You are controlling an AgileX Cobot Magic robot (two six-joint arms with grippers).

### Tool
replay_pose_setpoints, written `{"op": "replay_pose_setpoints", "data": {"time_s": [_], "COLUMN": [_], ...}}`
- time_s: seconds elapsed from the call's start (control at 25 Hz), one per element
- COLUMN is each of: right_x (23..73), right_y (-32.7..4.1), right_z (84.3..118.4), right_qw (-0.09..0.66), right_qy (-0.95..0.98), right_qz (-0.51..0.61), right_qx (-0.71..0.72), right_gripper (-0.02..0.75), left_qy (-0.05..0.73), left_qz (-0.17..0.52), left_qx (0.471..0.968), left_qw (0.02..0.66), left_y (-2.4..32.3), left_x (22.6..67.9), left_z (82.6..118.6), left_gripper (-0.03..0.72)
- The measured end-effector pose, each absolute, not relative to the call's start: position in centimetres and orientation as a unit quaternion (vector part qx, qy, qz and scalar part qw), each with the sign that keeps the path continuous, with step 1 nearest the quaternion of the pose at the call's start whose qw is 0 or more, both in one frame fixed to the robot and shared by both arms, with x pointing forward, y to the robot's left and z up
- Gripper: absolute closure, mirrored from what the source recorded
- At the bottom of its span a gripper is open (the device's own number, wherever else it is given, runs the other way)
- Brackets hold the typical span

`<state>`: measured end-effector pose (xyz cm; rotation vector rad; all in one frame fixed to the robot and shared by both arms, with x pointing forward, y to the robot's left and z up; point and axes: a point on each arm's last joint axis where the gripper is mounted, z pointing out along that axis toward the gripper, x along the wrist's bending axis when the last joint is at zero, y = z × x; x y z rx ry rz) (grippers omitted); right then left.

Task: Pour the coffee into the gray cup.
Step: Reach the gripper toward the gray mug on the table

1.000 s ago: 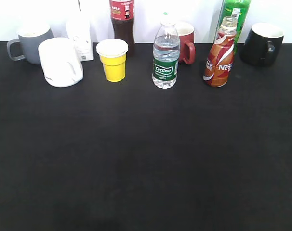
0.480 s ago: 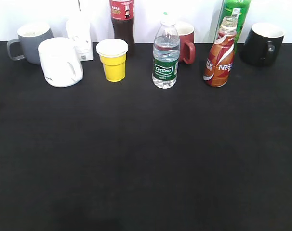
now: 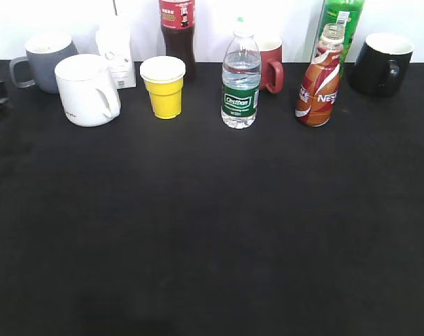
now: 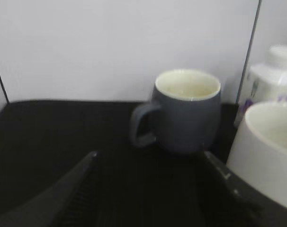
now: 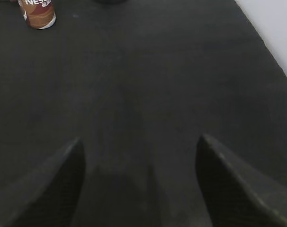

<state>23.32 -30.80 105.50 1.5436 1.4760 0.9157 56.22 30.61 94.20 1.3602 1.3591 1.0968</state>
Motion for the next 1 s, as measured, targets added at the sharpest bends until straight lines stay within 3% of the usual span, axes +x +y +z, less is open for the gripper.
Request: {"op": "replay_pose_setpoints", "data": {"time_s": [0.24, 0.36, 1.0], "right_x": [23.3, 23.3, 23.3], "right_y": [-30.8, -30.8, -30.7], "right_z": [105.5, 105.5, 105.5], "right_qw": [0.398, 0.398, 0.395], "right_qy": [0.583, 0.583, 0.583], "right_qz": [0.362, 0.362, 0.364], "right_qx": [0.609, 0.609, 0.61], "right_gripper": [0.169, 0.169, 0.169], "left_qy": [0.542, 0.551, 0.544], "left_qz": [0.452, 0.454, 0.475], "left_qx": [0.542, 0.539, 0.521], "left_qw": [0.456, 0.447, 0.455], "left_y": [30.8, 31.7, 33.3], "left_x": [62.8, 65.0, 70.8], "left_z": [92.1, 90.6, 88.5], "left_gripper": [0.218, 0.253, 0.323]}}
